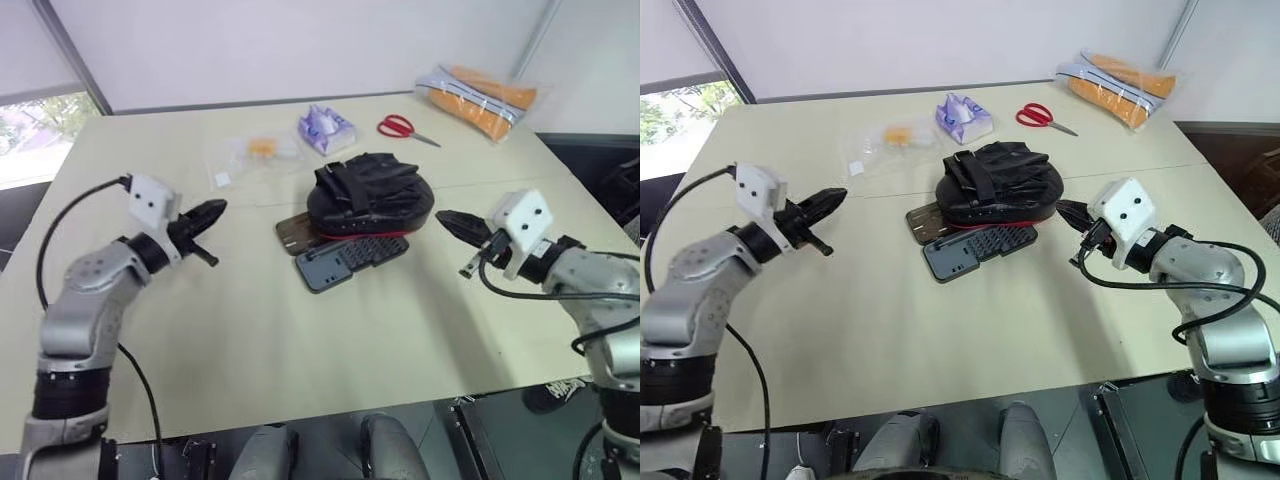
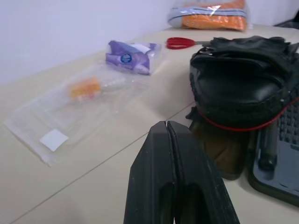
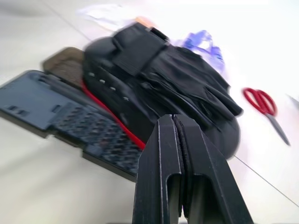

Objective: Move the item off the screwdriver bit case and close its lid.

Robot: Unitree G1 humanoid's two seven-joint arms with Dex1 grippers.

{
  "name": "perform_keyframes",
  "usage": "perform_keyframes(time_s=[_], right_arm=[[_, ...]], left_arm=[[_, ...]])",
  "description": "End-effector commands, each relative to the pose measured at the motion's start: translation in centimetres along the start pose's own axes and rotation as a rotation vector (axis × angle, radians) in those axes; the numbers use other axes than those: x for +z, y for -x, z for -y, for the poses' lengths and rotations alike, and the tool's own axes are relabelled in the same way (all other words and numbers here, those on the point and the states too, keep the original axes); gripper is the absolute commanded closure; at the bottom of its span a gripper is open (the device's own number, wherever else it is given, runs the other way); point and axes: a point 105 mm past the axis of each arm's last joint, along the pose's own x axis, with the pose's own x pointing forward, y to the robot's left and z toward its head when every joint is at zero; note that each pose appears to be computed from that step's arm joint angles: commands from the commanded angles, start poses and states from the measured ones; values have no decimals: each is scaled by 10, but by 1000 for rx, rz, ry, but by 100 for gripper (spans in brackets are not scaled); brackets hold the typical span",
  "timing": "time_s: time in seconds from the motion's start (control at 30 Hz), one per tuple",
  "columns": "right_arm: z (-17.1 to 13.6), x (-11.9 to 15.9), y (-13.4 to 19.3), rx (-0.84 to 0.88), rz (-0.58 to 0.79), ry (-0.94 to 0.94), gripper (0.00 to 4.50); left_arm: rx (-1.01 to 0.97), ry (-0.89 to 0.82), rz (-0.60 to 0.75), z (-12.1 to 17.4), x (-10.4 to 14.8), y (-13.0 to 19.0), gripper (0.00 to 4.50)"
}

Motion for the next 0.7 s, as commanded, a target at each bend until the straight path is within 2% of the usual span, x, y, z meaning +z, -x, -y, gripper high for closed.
perform_keyframes(time_s=[0.03, 0.7], right_arm=[[3, 23, 2, 29, 44, 59, 447], [7, 27, -3, 31, 39, 100, 447]], left_arm=[[-10, -49, 24, -6, 14, 4, 450], [-39, -7, 4, 3, 14, -2, 450]])
